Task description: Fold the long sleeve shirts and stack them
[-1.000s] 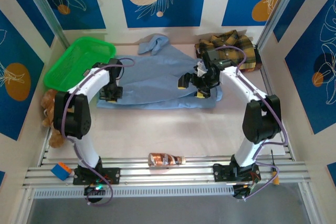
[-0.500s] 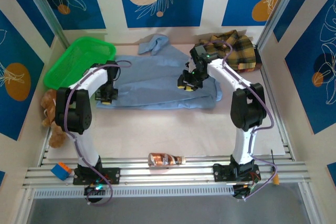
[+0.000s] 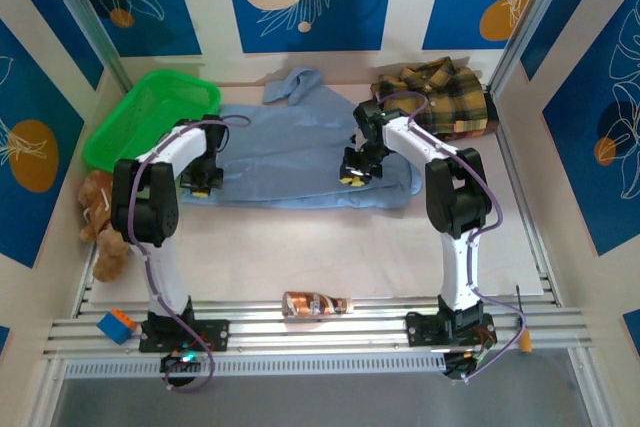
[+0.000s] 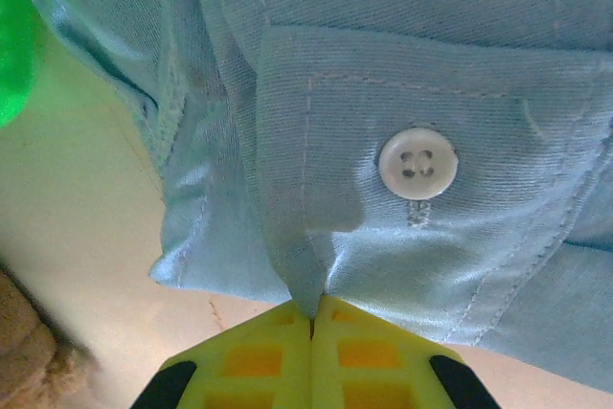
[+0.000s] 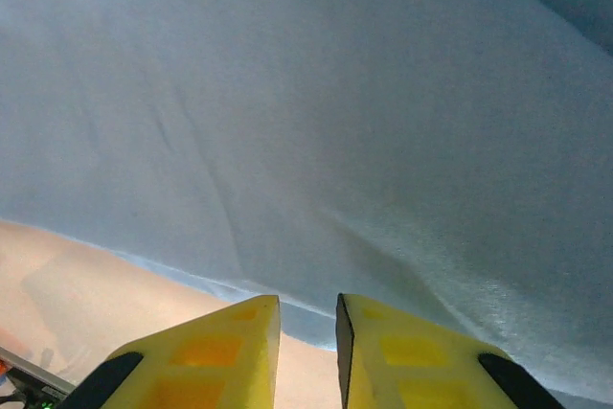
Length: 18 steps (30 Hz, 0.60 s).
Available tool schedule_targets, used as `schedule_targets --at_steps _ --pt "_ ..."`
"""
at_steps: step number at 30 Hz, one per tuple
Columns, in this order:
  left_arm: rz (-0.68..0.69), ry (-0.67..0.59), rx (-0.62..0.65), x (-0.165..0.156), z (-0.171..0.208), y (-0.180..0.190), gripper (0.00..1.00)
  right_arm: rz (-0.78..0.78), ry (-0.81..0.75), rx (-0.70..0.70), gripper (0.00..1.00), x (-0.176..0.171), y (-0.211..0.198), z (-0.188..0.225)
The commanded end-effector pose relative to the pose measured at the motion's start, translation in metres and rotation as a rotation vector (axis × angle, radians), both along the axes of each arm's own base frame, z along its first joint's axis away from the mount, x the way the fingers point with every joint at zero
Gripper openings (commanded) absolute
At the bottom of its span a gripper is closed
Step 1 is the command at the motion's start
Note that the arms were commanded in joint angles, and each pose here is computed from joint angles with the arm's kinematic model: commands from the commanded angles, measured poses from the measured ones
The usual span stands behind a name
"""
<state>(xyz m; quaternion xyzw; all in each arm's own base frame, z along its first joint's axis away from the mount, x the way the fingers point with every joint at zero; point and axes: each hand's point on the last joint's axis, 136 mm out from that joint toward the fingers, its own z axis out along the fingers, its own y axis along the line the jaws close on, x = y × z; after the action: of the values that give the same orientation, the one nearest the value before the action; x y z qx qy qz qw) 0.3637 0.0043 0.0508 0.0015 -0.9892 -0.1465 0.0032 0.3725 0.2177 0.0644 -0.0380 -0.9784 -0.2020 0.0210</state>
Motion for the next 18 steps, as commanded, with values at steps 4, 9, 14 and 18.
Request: schedule_targets --at_steps 4,9,14,18 --pt "-0.017 -0.010 0.039 0.016 0.007 0.011 0.00 -0.036 0.040 -0.041 0.23 -0.006 -0.014 -0.015" --pt "-0.018 0.001 0.074 0.019 0.002 0.018 0.00 -0.048 0.057 -0.049 0.23 -0.007 -0.015 -0.024" --pt "-0.001 0.011 0.106 0.020 -0.006 0.027 0.07 -0.054 0.060 -0.044 0.23 -0.008 -0.015 -0.027" --pt "0.044 -0.025 0.105 0.023 0.002 0.027 0.48 -0.053 0.068 -0.044 0.23 -0.011 -0.016 -0.028"
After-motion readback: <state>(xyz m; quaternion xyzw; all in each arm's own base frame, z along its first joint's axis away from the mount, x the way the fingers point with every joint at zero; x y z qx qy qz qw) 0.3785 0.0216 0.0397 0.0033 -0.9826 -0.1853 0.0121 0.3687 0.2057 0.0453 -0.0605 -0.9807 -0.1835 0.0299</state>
